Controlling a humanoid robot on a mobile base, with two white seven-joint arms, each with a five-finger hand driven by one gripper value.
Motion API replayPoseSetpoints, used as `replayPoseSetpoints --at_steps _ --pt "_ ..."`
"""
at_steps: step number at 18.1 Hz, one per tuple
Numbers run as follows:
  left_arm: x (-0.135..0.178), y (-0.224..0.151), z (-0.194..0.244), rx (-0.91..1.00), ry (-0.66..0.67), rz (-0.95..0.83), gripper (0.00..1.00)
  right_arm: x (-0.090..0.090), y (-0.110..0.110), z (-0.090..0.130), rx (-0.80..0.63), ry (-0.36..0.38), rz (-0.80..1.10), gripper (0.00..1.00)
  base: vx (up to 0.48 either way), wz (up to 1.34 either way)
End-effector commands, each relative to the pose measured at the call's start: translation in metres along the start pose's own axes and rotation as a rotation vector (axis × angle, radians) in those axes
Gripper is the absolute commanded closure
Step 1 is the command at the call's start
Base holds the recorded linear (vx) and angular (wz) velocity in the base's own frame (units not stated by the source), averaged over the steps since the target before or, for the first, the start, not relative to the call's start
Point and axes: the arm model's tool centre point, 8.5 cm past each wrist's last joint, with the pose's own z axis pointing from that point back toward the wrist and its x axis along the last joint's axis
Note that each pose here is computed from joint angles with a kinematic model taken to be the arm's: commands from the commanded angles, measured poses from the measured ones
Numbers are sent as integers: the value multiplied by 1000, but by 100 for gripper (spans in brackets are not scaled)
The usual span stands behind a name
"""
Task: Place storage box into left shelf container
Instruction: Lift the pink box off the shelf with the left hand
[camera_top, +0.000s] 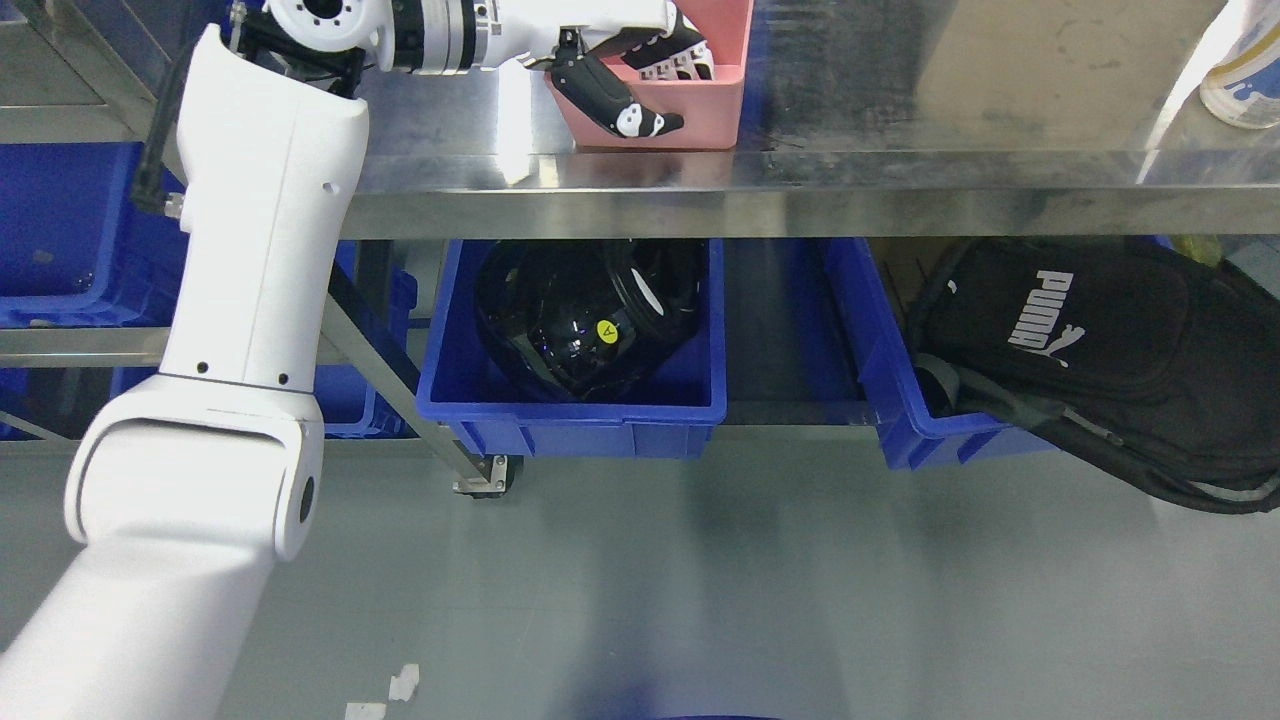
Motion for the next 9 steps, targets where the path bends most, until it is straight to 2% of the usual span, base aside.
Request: replayPoseSetpoints --at_steps 1,3,7,9 --pt "-22 24 63 290 -292 226 100 9 -11 0 -19 -22 -20 0 4 25" --pt "-19 21 69 347 -452 289 100 10 -11 0 -19 -24 -21 0 3 21" --pt "-20 17 83 536 -673 352 100 9 -11 0 -19 -22 -20 0 1 8" --pt "-15 16 92 653 -731 340 100 9 -11 0 -19 -22 -20 0 0 0"
